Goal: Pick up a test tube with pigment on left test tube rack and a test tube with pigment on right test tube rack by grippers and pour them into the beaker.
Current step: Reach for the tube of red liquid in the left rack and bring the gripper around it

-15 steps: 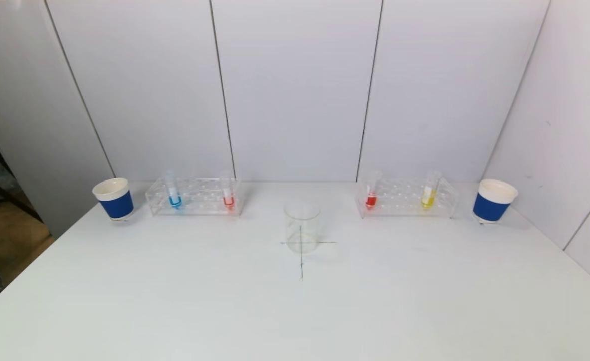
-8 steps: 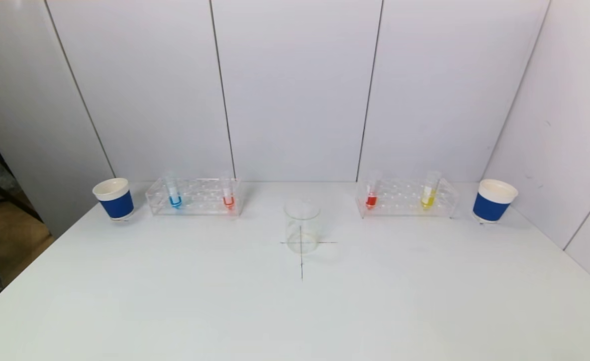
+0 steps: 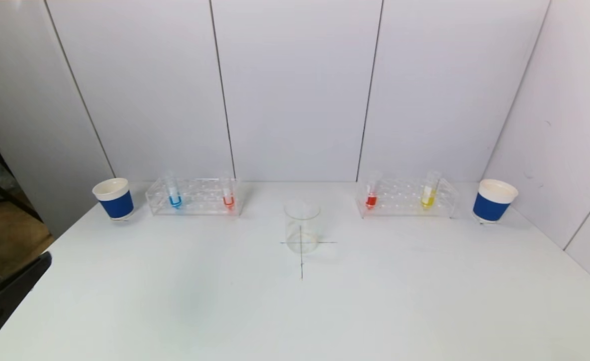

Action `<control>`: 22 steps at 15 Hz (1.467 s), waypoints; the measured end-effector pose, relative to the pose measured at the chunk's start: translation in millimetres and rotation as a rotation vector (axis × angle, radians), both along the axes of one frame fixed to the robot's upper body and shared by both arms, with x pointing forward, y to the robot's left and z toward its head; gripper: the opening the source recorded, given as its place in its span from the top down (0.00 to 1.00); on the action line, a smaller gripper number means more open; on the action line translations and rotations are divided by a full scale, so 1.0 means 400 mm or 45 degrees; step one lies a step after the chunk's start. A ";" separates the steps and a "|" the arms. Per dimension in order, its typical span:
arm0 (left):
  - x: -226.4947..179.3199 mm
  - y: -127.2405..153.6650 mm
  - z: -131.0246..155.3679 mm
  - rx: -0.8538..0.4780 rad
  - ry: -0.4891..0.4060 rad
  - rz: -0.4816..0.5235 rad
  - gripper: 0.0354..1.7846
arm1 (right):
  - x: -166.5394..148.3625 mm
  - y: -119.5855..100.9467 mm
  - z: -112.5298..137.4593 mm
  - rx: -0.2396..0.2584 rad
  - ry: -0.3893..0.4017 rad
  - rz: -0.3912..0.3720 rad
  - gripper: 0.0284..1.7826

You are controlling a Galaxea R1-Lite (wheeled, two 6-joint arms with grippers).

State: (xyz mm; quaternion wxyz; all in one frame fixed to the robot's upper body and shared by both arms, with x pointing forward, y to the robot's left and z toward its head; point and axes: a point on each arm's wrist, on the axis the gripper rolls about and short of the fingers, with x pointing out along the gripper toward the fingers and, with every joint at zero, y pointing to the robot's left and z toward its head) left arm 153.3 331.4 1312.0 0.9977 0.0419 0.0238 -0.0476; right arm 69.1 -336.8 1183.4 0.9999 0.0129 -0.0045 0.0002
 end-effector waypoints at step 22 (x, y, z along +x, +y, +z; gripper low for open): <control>0.551 -0.095 -0.297 -0.071 0.084 -0.111 0.01 | 0.000 0.000 0.000 0.000 0.000 0.000 0.01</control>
